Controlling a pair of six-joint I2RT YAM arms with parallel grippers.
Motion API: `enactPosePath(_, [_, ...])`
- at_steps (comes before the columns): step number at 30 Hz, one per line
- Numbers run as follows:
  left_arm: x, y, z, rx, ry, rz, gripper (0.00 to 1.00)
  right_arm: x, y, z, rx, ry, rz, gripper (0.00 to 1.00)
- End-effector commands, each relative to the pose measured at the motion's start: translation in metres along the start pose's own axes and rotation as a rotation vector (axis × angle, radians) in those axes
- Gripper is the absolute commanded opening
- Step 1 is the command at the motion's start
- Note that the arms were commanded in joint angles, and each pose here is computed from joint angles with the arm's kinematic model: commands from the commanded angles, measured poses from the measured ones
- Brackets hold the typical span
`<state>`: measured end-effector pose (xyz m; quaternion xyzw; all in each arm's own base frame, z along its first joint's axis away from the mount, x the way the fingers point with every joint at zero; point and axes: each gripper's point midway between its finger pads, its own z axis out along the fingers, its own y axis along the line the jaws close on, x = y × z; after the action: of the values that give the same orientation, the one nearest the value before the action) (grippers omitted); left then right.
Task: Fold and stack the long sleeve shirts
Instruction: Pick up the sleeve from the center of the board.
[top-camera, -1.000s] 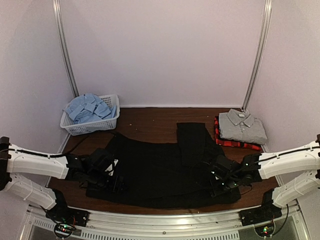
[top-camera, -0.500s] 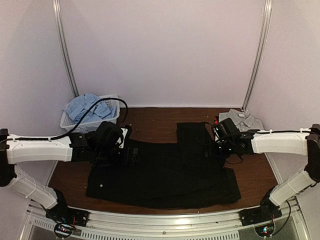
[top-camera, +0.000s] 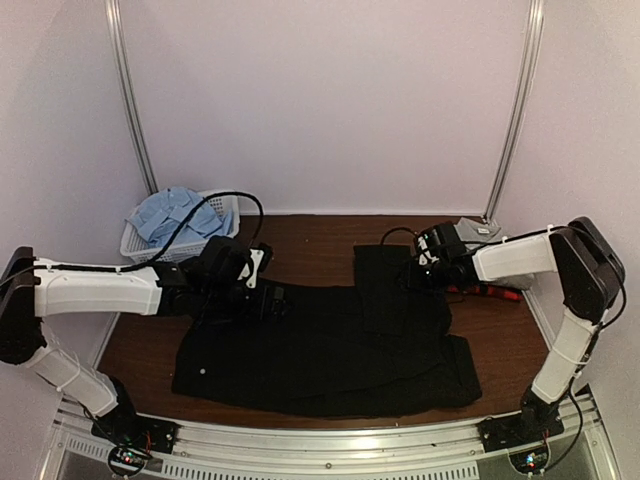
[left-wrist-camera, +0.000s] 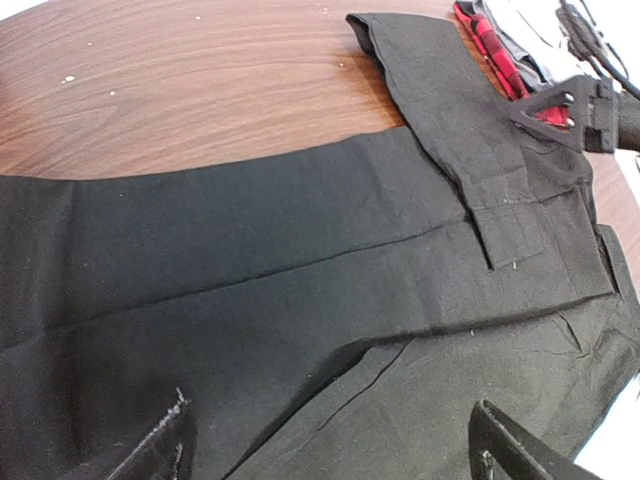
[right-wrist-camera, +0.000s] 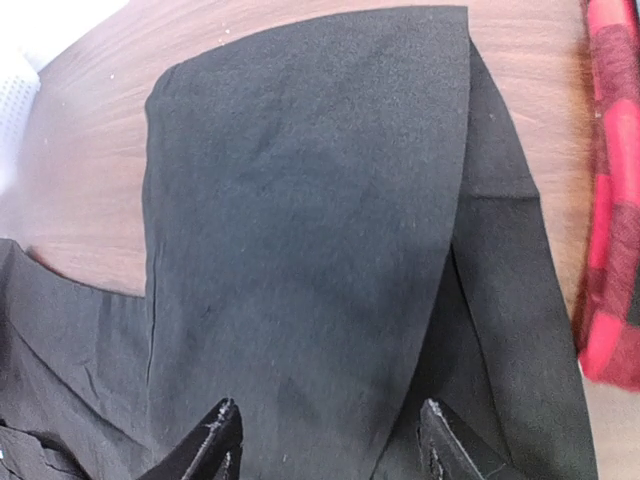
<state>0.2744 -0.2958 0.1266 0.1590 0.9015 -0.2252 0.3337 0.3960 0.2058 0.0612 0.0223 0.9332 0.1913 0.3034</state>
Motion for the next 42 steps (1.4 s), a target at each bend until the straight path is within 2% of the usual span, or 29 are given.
enactPosePath(1, [-0.021,-0.015,0.000,0.056,-0.058,0.016,0.96,-0.013,0.009,0.013,-0.088,-0.010,0.012,0.60])
enactPosePath(8, [-0.023,-0.018,0.004,0.071,-0.057,0.021,0.96,-0.011,0.010,0.025,-0.153,-0.001,0.056,0.55])
enactPosePath(12, [-0.022,-0.018,0.007,0.069,-0.053,0.023,0.96,-0.010,0.016,0.024,-0.222,-0.005,0.083,0.48])
enactPosePath(15, [-0.022,-0.014,0.009,0.052,-0.058,0.027,0.96,-0.013,0.021,0.023,-0.266,-0.021,0.094,0.33])
enactPosePath(18, [-0.023,-0.012,0.012,0.043,-0.069,0.026,0.97,-0.014,0.028,0.022,-0.316,-0.019,0.109,0.14])
enactPosePath(21, [-0.024,-0.015,0.017,0.089,-0.075,0.023,0.98,-0.018,0.037,0.016,-0.380,-0.022,0.130,0.00])
enactPosePath(30, [-0.057,-0.082,0.026,0.500,-0.165,0.053,0.98,-0.049,0.084,-0.056,-0.654,-0.129,0.222,0.00])
enactPosePath(35, [-0.063,-0.104,0.043,0.627,-0.160,0.054,0.98,-0.063,0.098,-0.092,-0.728,-0.182,0.237,0.00])
enactPosePath(42, [-0.064,-0.123,0.070,0.772,-0.178,0.023,0.98,-0.073,0.107,-0.121,-0.794,-0.219,0.274,0.00])
